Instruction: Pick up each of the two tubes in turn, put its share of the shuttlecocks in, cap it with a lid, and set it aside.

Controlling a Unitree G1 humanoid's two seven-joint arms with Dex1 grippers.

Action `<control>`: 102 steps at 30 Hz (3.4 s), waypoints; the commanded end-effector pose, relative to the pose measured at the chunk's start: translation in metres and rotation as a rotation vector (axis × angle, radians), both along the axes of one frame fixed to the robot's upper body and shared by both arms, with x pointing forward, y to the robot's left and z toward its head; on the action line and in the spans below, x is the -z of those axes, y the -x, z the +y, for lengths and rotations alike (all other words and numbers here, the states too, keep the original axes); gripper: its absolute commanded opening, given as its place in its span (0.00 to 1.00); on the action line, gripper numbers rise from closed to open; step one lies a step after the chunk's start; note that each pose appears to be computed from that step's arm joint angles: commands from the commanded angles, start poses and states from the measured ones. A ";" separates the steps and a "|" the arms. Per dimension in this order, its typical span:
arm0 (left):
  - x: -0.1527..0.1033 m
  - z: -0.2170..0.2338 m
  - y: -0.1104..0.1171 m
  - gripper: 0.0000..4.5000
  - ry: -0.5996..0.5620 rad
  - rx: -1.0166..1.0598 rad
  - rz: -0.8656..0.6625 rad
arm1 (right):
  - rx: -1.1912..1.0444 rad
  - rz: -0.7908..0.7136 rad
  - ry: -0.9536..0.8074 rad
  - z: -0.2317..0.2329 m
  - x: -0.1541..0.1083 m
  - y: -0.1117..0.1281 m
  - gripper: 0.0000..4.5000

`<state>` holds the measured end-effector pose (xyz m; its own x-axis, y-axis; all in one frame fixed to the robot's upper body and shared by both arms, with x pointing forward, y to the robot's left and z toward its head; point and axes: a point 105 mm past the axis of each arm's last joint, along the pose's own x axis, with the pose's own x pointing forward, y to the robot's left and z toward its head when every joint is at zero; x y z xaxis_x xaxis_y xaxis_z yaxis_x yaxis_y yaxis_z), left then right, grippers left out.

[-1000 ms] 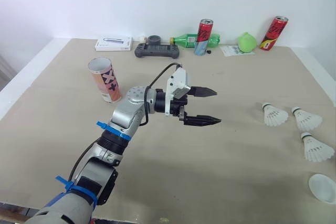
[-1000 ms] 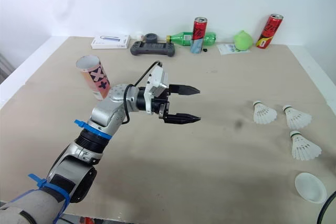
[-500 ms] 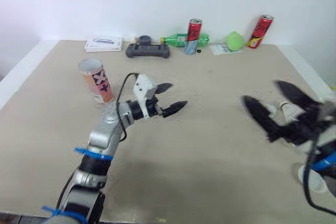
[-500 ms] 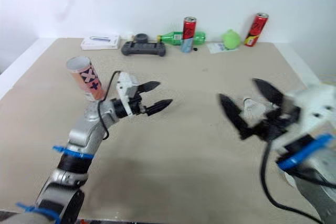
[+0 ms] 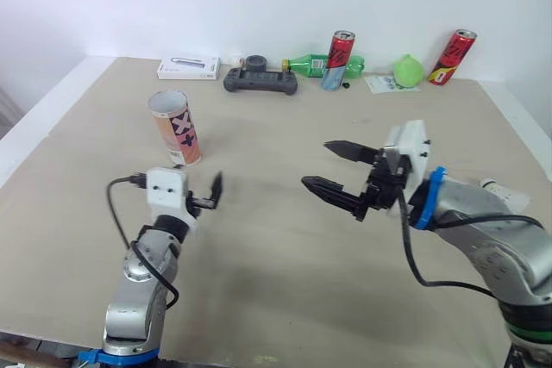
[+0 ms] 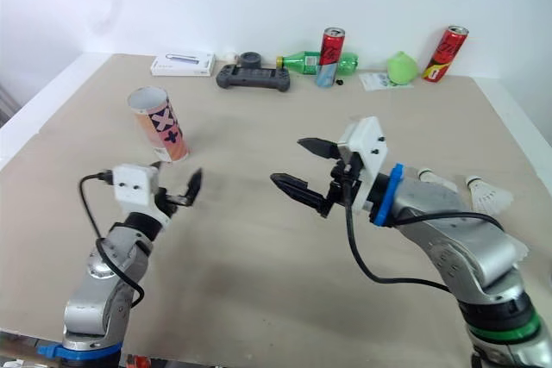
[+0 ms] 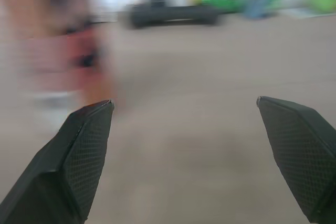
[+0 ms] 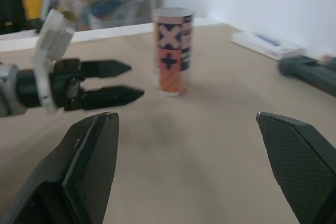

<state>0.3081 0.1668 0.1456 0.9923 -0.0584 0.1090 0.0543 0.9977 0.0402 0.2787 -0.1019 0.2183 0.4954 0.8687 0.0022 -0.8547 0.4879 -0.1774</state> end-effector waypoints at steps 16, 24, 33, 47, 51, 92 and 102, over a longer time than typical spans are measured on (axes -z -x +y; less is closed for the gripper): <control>0.009 0.037 -0.101 1.00 -0.048 -0.020 0.082 | -0.006 -0.072 -0.047 0.020 -0.002 -0.025 0.99; 0.004 0.039 -0.131 1.00 -0.042 0.020 0.051 | 0.001 -0.063 -0.045 0.019 0.000 -0.019 0.99; -0.001 0.036 -0.148 0.95 -0.014 0.041 0.032 | 0.018 -0.063 -0.043 0.018 -0.001 -0.015 1.00; -0.059 -0.014 -0.092 0.68 -0.552 0.654 -0.004 | 0.671 -0.171 -0.062 -0.058 0.027 0.003 1.00; -0.057 -0.018 -0.074 0.68 -0.823 0.790 0.133 | 0.904 -0.175 0.017 -0.088 0.048 0.013 1.00; 0.014 -0.054 -0.047 0.68 -1.039 1.020 0.372 | 1.023 -0.110 -0.133 -0.153 0.056 -0.082 0.02; 0.017 -0.055 -0.049 0.68 -1.016 1.035 0.393 | 0.057 -0.191 0.292 -0.012 0.001 -0.012 0.02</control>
